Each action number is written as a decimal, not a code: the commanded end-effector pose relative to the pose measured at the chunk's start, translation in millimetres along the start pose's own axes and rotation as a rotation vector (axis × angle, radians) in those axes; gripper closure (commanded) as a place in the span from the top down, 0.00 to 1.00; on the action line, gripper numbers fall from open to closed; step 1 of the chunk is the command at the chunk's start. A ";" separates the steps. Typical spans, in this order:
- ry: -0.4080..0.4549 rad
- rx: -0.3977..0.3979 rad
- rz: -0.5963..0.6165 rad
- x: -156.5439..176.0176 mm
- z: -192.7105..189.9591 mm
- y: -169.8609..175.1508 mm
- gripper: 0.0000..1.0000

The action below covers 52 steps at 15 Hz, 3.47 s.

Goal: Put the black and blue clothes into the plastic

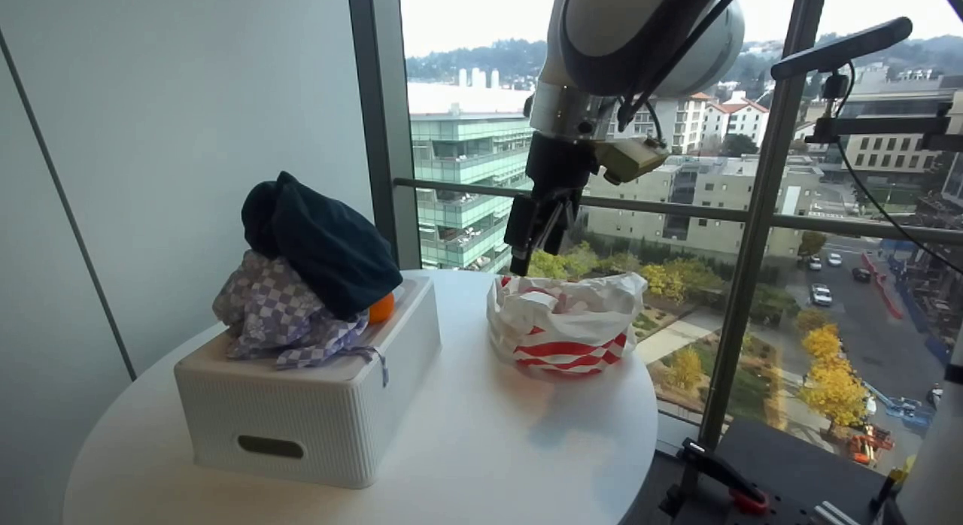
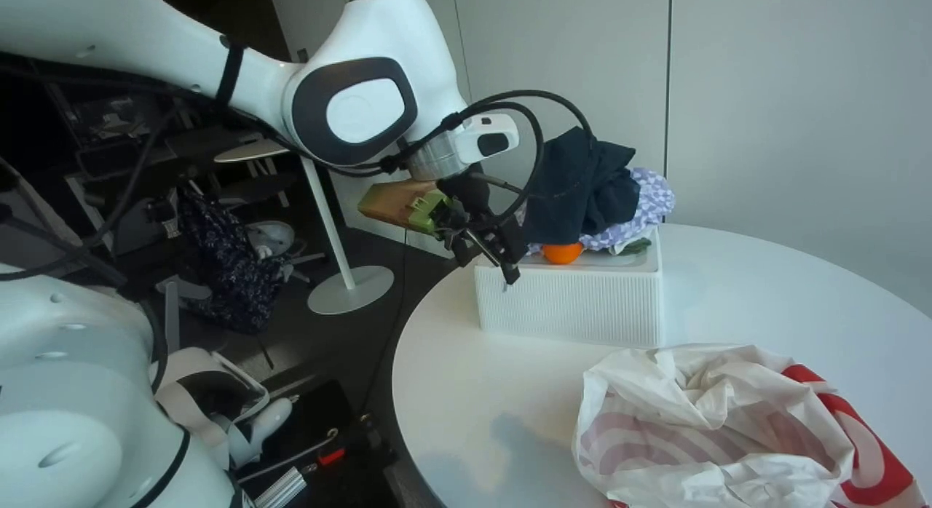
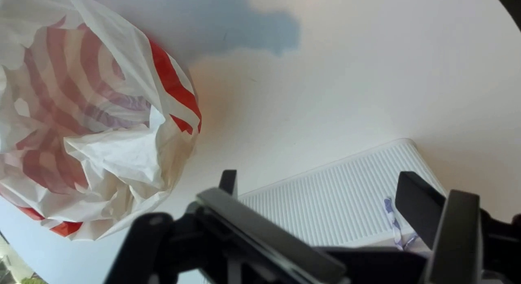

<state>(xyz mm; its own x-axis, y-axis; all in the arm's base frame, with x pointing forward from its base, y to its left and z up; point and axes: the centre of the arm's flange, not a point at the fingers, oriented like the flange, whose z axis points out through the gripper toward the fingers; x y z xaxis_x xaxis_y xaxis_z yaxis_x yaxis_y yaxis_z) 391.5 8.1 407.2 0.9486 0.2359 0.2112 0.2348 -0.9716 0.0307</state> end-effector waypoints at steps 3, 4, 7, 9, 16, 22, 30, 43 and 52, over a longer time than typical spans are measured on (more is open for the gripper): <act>-0.040 -0.089 0.021 75.0 50.3 57.6 1.00; -0.055 -0.108 0.037 80.2 58.6 70.3 1.00; -0.097 -0.149 0.091 88.9 82.8 104.6 1.00; -0.124 -0.146 0.128 89.2 97.8 124.4 1.00; -0.180 -0.068 0.248 83.9 152.7 161.7 1.00; -0.203 0.008 0.351 81.7 188.0 175.1 1.00; -0.176 0.019 0.395 96.4 187.9 178.0 0.27; -0.337 -0.032 0.002 93.8 181.7 66.2 0.07; -0.346 0.050 -0.289 64.9 150.0 -17.9 0.07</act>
<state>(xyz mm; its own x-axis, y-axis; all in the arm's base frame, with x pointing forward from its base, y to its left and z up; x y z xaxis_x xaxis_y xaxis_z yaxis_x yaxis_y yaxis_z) 507.6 32.4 256.6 0.9009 0.4135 -0.1320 0.4196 -0.9075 0.0209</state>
